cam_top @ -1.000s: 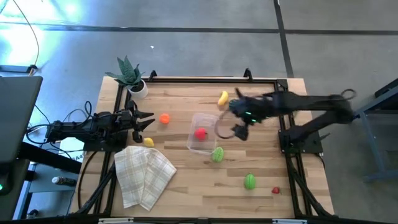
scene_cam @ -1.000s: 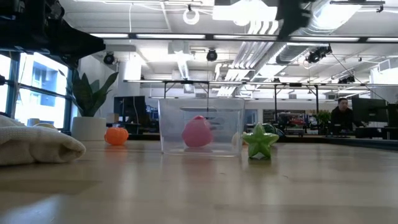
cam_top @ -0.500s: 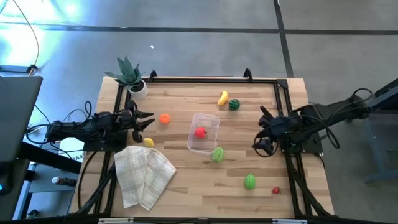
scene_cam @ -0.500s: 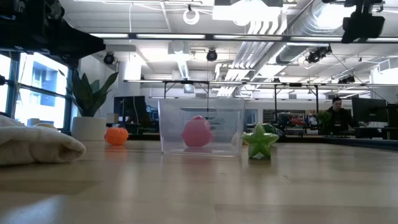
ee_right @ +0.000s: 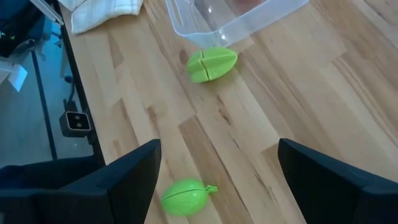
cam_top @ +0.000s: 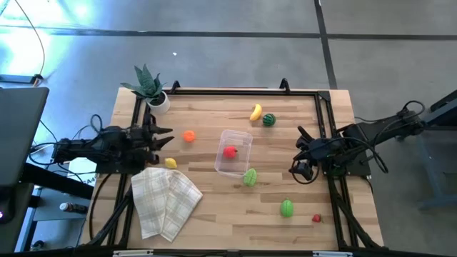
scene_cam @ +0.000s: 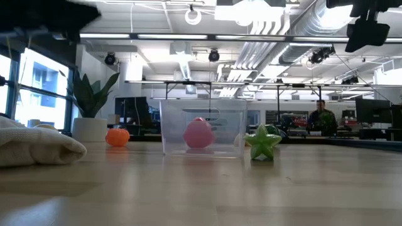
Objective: Pick and placing Produce into tupperware
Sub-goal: Put the melon into the transparent bin
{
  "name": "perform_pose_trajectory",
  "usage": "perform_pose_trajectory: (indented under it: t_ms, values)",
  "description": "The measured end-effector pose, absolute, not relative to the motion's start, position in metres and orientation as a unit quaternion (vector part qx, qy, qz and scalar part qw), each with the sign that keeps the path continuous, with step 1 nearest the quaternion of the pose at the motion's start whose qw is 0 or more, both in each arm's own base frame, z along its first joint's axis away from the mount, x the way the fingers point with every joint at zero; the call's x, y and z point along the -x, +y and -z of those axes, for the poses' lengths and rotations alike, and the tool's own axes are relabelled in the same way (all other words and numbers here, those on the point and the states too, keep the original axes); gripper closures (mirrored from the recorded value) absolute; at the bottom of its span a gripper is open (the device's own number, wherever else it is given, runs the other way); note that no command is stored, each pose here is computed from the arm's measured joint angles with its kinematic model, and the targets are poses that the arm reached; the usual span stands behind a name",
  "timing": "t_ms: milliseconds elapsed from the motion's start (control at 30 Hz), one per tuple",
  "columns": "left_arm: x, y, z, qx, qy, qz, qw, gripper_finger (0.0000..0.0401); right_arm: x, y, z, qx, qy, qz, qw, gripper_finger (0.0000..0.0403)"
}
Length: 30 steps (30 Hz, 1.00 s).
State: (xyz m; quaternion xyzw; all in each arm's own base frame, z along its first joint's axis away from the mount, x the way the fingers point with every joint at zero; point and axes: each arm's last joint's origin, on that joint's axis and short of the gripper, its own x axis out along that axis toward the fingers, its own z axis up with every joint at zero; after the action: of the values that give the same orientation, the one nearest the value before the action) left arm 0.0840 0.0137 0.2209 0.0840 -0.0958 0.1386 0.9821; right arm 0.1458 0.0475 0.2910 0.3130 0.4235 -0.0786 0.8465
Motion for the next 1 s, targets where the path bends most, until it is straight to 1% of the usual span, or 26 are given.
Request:
perform_pose_trajectory:
  t_ms: [100, 200, 333, 467, 600, 800, 900, 1000]
  values:
    - [-0.070, 0.012, -0.253, -0.128, -0.101, -0.136, 0.977, 0.0288, -0.146, 0.048, -0.291, -0.309, 0.424, 0.076, 0.848, 0.0089]
    - [-0.050, 0.010, -0.285, -0.156, -0.067, -0.138, 0.976, 0.0288, -0.146, 0.047, -0.291, -0.304, 0.424, 0.076, 0.850, 0.0089]
    - [-0.026, 0.008, -0.325, -0.163, 0.014, -0.148, 0.975, 0.0288, -0.146, 0.047, -0.291, -0.295, 0.418, 0.084, 0.855, 0.0089]
    - [-0.018, 0.010, -0.350, -0.140, 0.139, -0.175, 0.965, 0.0288, -0.146, 0.046, -0.291, -0.288, 0.412, 0.093, 0.859, 0.0089]
    - [-0.030, 0.014, -0.361, -0.124, 0.260, -0.207, 0.935, 0.0288, -0.146, 0.046, -0.291, -0.286, 0.409, 0.098, 0.861, 0.0089]
    - [-0.062, 0.019, -0.357, -0.155, 0.421, -0.206, 0.870, 0.0288, -0.145, 0.046, -0.290, -0.296, 0.415, 0.101, 0.854, 0.0089]
    - [-0.075, 0.021, -0.353, -0.177, 0.459, -0.186, 0.850, 0.0288, -0.144, 0.048, -0.290, -0.313, 0.431, 0.081, 0.843, 0.0089]
    - [-0.083, 0.020, -0.355, -0.203, 0.450, -0.155, 0.856, 0.0288, -0.143, 0.053, -0.290, -0.314, 0.442, 0.058, 0.838, 0.0089]
